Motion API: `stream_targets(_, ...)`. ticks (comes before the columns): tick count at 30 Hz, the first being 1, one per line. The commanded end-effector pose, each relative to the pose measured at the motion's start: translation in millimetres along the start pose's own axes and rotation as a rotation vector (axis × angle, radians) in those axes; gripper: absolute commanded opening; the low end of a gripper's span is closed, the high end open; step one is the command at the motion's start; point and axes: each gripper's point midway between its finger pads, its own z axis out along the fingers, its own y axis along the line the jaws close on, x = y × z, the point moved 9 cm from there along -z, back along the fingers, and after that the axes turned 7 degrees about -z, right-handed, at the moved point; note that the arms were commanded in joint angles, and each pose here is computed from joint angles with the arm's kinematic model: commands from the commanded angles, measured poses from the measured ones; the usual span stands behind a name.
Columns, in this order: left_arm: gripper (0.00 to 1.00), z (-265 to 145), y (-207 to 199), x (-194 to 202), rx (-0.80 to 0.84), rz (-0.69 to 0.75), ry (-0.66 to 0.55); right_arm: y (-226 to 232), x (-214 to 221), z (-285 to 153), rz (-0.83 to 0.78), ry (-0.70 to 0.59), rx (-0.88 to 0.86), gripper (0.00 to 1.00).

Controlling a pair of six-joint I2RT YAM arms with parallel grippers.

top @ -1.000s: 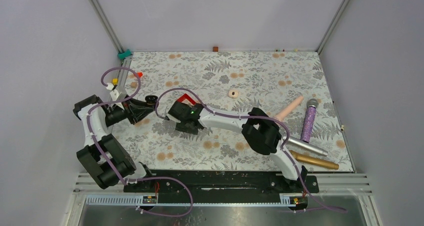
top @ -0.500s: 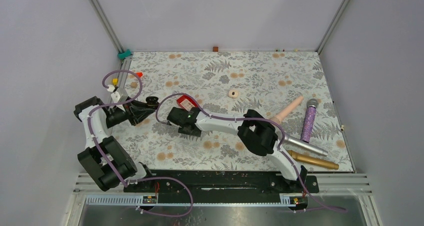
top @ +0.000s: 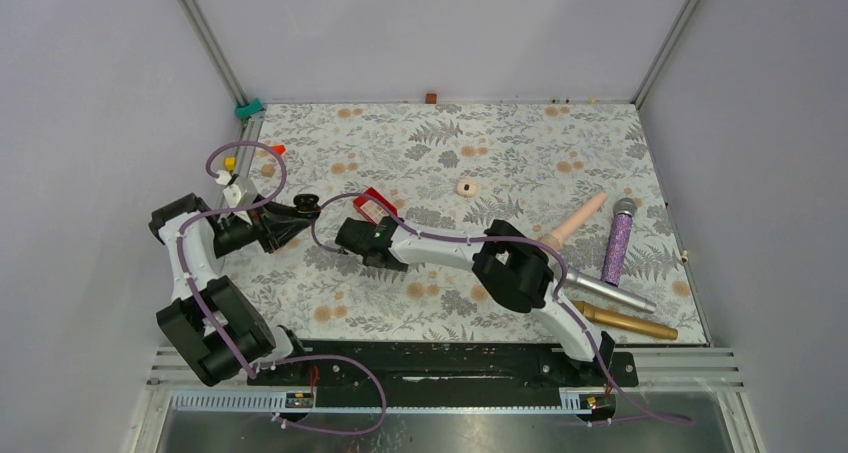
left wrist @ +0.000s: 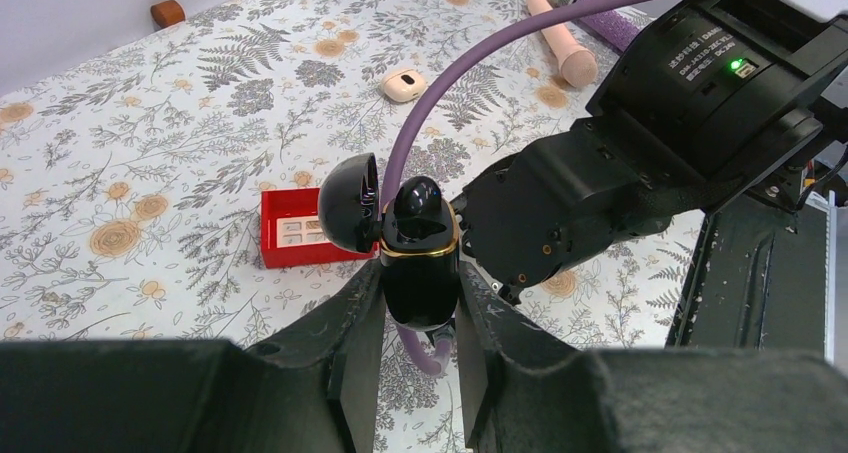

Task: Insert the wireless bluetooth earbuds into the charging case
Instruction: Pick up the earbud from the center of the board.

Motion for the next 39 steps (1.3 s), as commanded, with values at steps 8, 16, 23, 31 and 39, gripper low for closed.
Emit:
stream_targets(8,0.0,4.4,-9.6,-9.6,-0.003,-0.006,-0.116,18.4,2.9,11.3,-0.117,0.006,-0.141,0.49)
stream_targets(16,0.0,5.0,-9.3,-8.8,-0.001,-0.013,-0.117,21.1,-2.0,9.9,-0.182,-0.049,-0.158,0.48)
stream_targets(23,0.0,5.4,-10.2,-9.1,0.002,-0.01,-0.116,24.5,-6.8,13.6,-0.193,-0.07,-0.174,0.45)
stream_targets(31,0.0,6.0,-10.5,-8.9,0.005,-0.009,-0.114,28.4,-5.7,20.7,-0.233,-0.076,-0.181,0.28)
stream_targets(39,0.0,7.3,-11.8,-7.2,0.015,-0.006,-0.103,12.5,-5.6,5.2,-0.24,-0.137,-0.081,0.2)
